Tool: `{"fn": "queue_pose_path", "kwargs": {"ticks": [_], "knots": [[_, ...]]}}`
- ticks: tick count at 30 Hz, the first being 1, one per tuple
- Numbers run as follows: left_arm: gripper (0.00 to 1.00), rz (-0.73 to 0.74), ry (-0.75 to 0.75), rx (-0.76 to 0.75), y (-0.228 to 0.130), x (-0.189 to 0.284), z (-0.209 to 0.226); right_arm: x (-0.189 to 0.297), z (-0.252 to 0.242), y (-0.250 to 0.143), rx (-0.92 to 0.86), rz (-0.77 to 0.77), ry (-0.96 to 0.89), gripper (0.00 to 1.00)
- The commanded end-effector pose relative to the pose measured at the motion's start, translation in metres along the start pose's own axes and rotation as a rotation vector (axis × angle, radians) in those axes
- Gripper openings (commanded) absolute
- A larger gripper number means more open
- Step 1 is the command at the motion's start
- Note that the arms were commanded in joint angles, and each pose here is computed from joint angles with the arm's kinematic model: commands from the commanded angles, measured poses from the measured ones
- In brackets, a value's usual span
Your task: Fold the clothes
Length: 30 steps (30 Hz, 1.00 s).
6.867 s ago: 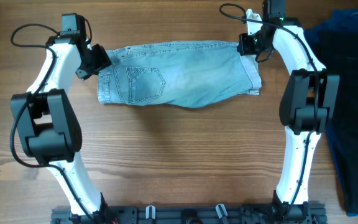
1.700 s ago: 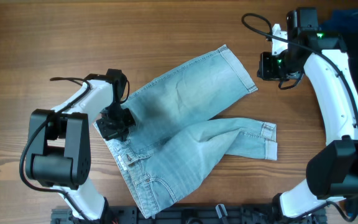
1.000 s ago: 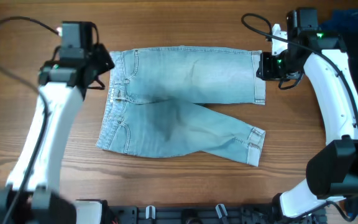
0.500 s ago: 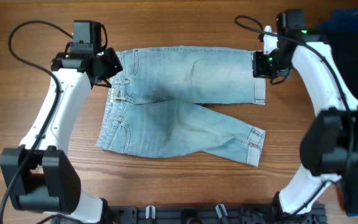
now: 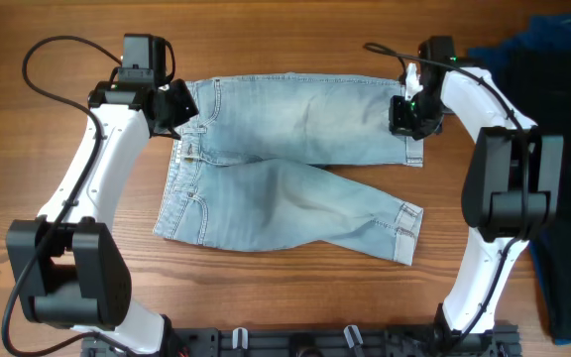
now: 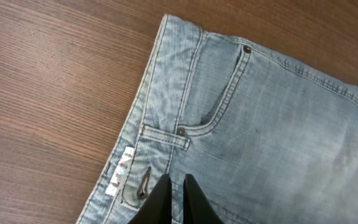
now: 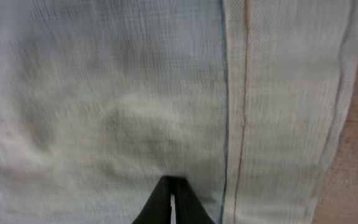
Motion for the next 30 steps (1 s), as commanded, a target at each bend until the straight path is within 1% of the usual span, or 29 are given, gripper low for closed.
{"fn": "queue_pose_path", "kwargs": {"ticks": [1, 5, 7, 10, 11, 12, 15, 16, 18, 19, 20, 22, 23, 24, 25, 27, 28, 30], "knots": [[0.08, 0.015, -0.005, -0.009, -0.002, -0.004, 0.000, -0.057, -0.012, 0.003, -0.033, 0.025, -0.059, 0.04], [0.08, 0.009, -0.006, -0.009, -0.001, -0.004, -0.001, -0.087, -0.014, 0.018, -0.021, -0.053, -0.040, 0.04], [0.08, 0.006, -0.006, -0.009, -0.001, -0.004, -0.001, -0.094, -0.012, 0.029, -0.011, -0.116, -0.024, 0.04], [0.08, -0.003, -0.010, -0.009, 0.001, -0.004, -0.001, -0.090, -0.006, 0.051, 0.011, -0.247, 0.011, 0.04], [0.08, -0.012, -0.012, -0.013, 0.002, -0.004, -0.002, -0.081, 0.000, 0.062, 0.024, -0.303, 0.036, 0.07], [0.08, -0.023, -0.010, -0.012, 0.004, -0.004, -0.001, -0.071, 0.004, 0.070, 0.031, -0.336, 0.046, 0.11], [0.08, -0.033, -0.008, -0.005, 0.006, -0.004, 0.001, -0.012, 0.019, 0.096, 0.092, -0.453, 0.055, 0.18], [0.08, -0.031, -0.007, -0.005, 0.006, -0.004, 0.001, 0.024, 0.027, 0.104, 0.130, -0.507, 0.050, 0.21], [0.11, -0.021, -0.004, -0.005, 0.004, -0.004, 0.002, 0.079, 0.034, 0.101, 0.137, -0.549, 0.035, 0.25], [0.13, -0.016, -0.001, -0.005, 0.003, -0.004, 0.002, 0.099, 0.035, 0.094, 0.134, -0.542, 0.031, 0.27], [0.15, -0.005, 0.003, -0.004, 0.002, -0.004, 0.003, 0.132, 0.035, 0.077, 0.121, -0.530, 0.028, 0.31], [0.17, 0.014, 0.010, -0.002, -0.001, -0.004, 0.005, 0.165, 0.027, 0.051, 0.058, -0.480, 0.007, 0.38], [0.18, 0.021, 0.014, 0.000, -0.002, -0.004, 0.006, 0.178, 0.020, 0.036, 0.005, -0.444, -0.010, 0.43], [0.20, 0.031, 0.019, 0.004, -0.003, -0.004, 0.008, 0.191, 0.011, 0.019, -0.050, -0.396, -0.020, 0.45], [0.22, 0.039, 0.023, 0.007, -0.004, -0.004, 0.010, 0.200, 0.000, 0.001, -0.113, -0.337, -0.035, 0.45], [0.26, 0.053, 0.031, 0.012, -0.006, -0.003, 0.013, 0.207, -0.017, -0.021, -0.185, -0.242, -0.064, 0.47], [0.31, 0.063, 0.036, 0.015, -0.007, -0.003, 0.015, 0.207, -0.029, -0.033, -0.221, -0.171, -0.085, 0.47], [0.34, 0.078, 0.043, 0.021, -0.009, -0.003, 0.018, 0.200, -0.048, -0.050, -0.282, -0.051, -0.116, 0.46]]}}
Point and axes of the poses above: each gripper's point midway between its finger pads, its own x axis back along the fingers, its own z axis along the line the jaws close on, y = z × x, the point moved 8 cm from there along x, back along the fingers, and after that the axes turned 7 degrees about -x, right-handed, at the moved point
